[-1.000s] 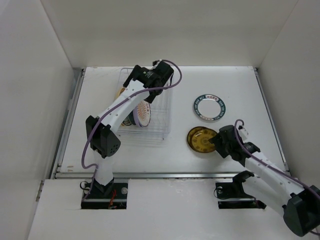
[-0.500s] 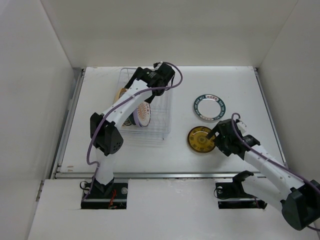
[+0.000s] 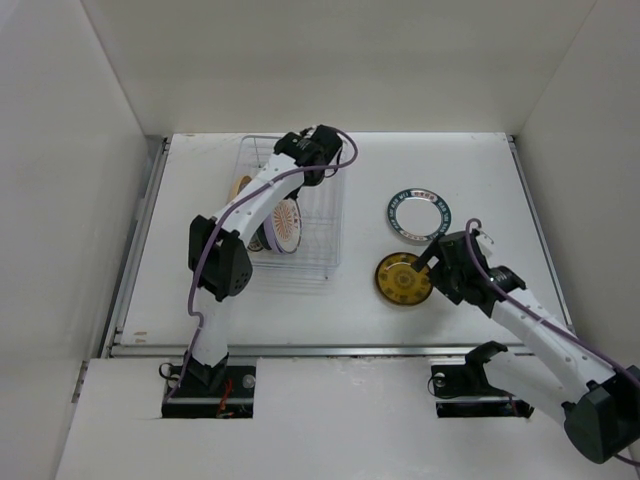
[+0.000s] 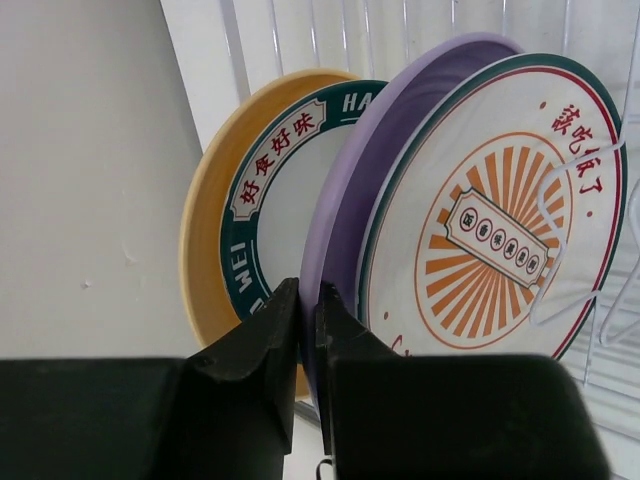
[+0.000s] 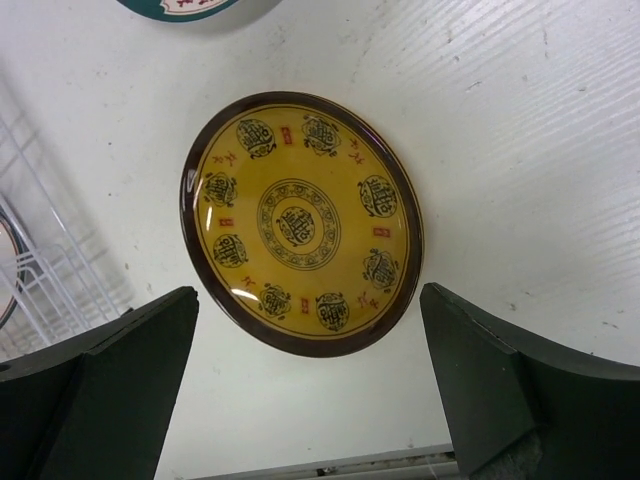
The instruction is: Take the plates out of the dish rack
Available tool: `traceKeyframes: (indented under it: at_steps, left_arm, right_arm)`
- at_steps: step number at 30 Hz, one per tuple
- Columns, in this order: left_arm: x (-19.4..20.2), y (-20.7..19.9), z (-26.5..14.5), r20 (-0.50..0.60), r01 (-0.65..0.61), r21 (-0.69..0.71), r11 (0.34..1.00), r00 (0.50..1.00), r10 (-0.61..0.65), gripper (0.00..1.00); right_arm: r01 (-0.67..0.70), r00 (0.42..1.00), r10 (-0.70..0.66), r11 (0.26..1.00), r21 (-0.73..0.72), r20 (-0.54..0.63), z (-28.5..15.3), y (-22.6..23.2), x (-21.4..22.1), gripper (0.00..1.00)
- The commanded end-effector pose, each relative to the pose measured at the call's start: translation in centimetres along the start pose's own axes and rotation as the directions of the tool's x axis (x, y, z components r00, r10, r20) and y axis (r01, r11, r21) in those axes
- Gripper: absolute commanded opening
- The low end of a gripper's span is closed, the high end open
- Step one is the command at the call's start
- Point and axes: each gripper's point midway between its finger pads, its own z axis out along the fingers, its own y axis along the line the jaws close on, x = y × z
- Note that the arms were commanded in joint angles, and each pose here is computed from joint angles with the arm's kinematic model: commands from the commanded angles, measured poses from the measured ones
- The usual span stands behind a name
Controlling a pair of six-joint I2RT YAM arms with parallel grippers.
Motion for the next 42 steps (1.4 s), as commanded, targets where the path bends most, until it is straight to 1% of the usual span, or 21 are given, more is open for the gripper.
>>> traceKeyframes:
  at_steps: [1, 5, 11, 17, 19, 21, 24, 25, 28, 29, 30, 31, 32, 33, 34, 36, 37, 38, 40, 41, 42]
  left_arm:
    - [0.6, 3.9, -2.7, 0.025, 0.053, -0.020, 0.998, 0.998, -0.053, 0.00]
    - [-0.5, 7.3, -4.7, 0.097, 0.107, -0.094, 0.990, 0.990, -0.098, 0.00]
    - [-1.4, 9.3, -7.4, 0.169, 0.064, -0.227, 0.972, 0.985, -0.025, 0.00]
    - [-2.1, 12.4, -9.3, 0.228, 0.113, -0.348, 0.931, 0.973, -0.032, 0.00]
    - [-2.8, 13.7, -10.9, 0.283, 0.152, -0.370, 0.917, 0.958, -0.044, 0.00]
    - [-3.2, 14.9, -12.2, 0.319, 0.185, -0.404, 0.896, 0.946, -0.051, 0.00]
    - [-4.3, 16.0, -14.6, 0.412, 0.256, -0.398, 0.881, 0.908, -0.077, 0.00]
    - [-4.4, 16.7, -15.2, 0.437, 0.287, -0.388, 0.876, 0.894, -0.099, 0.00]
    - [-5.1, 16.6, -17.4, 0.534, 0.361, -0.263, 0.895, 0.827, -0.177, 0.00]
    - [-5.3, 16.1, -18.0, 0.556, 0.368, -0.204, 0.907, 0.806, -0.202, 0.00]
    - [-4.7, 15.5, -17.9, 0.540, 0.319, -0.156, 0.935, 0.820, -0.190, 0.00]
    - [-5.4, 14.8, -19.2, 0.578, 0.313, -0.005, 0.950, 0.776, -0.252, 0.00]
    - [-5.0, 13.6, -18.7, 0.548, 0.309, 0.078, 0.948, 0.781, -0.299, 0.00]
    - [-5.6, 12.5, -19.1, 0.550, 0.301, 0.183, 0.936, 0.758, -0.352, 0.00]
    - [-5.6, 8.6, -19.4, 0.510, 0.170, 0.370, 0.913, 0.785, -0.353, 0.00]
    - [-5.0, 5.5, -20.1, 0.441, 0.098, 0.556, 0.825, 0.807, -0.393, 0.00]
    - [-4.6, 4.1, -19.6, 0.392, 0.072, 0.615, 0.785, 0.836, -0.384, 0.00]
    - [-4.3, 1.4, -20.4, 0.353, 0.002, 0.717, 0.697, 0.861, -0.367, 0.00]
    - [-4.0, -1.0, -19.7, 0.291, -0.030, 0.788, 0.615, 0.898, -0.330, 0.00]
    - [-3.3, -2.9, -20.2, 0.259, -0.066, 0.842, 0.535, 0.920, -0.294, 0.00]
    - [-3.2, -3.5, -19.9, 0.238, -0.065, 0.859, 0.508, 0.928, -0.285, 0.00]
  right_arm:
    - [0.001, 0.999, 0.000, 0.999, -0.053, 0.034, -1.3, 1.8, -1.5, 0.99]
    - [0.018, 0.999, -0.016, 0.998, -0.063, 0.041, -1.8, 2.3, -1.9, 0.99]
    - [0.037, 0.997, -0.034, 0.998, -0.050, 0.067, -2.3, 2.5, -2.8, 0.99]
    - [0.065, 0.994, -0.059, 0.996, -0.065, 0.093, -3.1, 3.5, -3.9, 0.99]
    - [0.088, 0.993, -0.079, 0.989, -0.116, 0.087, -3.5, 4.7, -4.0, 0.99]
    - [0.166, 0.986, -0.157, 0.962, -0.215, 0.060, -4.1, 6.6, -3.4, 0.99]
    - [0.232, 0.973, -0.217, 0.901, -0.367, 0.080, -5.1, 9.7, -3.4, 0.99]
    - [0.240, 0.970, -0.232, 0.860, -0.451, 0.074, -5.7, 11.3, -2.9, 0.99]
    - [0.254, 0.964, -0.251, 0.777, -0.576, 0.087, -7.3, 13.7, -2.6, 0.99]
    - [0.257, 0.962, -0.255, 0.720, -0.644, 0.099, -8.3, 15.2, -2.5, 0.99]
    - [0.261, 0.961, -0.252, 0.686, -0.679, 0.114, -9.0, 15.8, -2.5, 0.99]
    - [0.266, 0.960, -0.248, 0.655, -0.707, 0.131, -9.6, 16.6, -2.8, 0.99]
    - [0.265, 0.961, -0.231, 0.610, -0.747, 0.153, -10.4, 17.6, -3.1, 0.99]
    - [0.271, 0.960, -0.219, 0.592, -0.759, 0.172, -10.8, 18.1, -3.5, 0.99]
    - [0.265, 0.963, -0.201, 0.579, -0.771, 0.180, -11.2, 18.5, -3.8, 0.99]
    - [0.258, 0.966, -0.177, 0.580, -0.773, 0.189, -10.8, 19.2, -4.3, 0.99]
    - [0.257, 0.966, -0.179, 0.582, -0.771, 0.187, -10.5, 19.3, -4.3, 0.99]
    - [0.256, 0.966, -0.181, 0.585, -0.770, 0.184, -10.3, 19.6, -4.3, 0.99]
    - [0.253, 0.967, -0.186, 0.593, -0.764, 0.176, -9.3, 20.1, -4.3, 0.99]
    - [0.250, 0.967, -0.193, 0.603, -0.758, 0.165, -8.7, 20.0, -4.1, 0.99]
    - [0.237, 0.970, -0.192, 0.613, -0.754, 0.149, -8.2, 20.0, -3.9, 0.99]
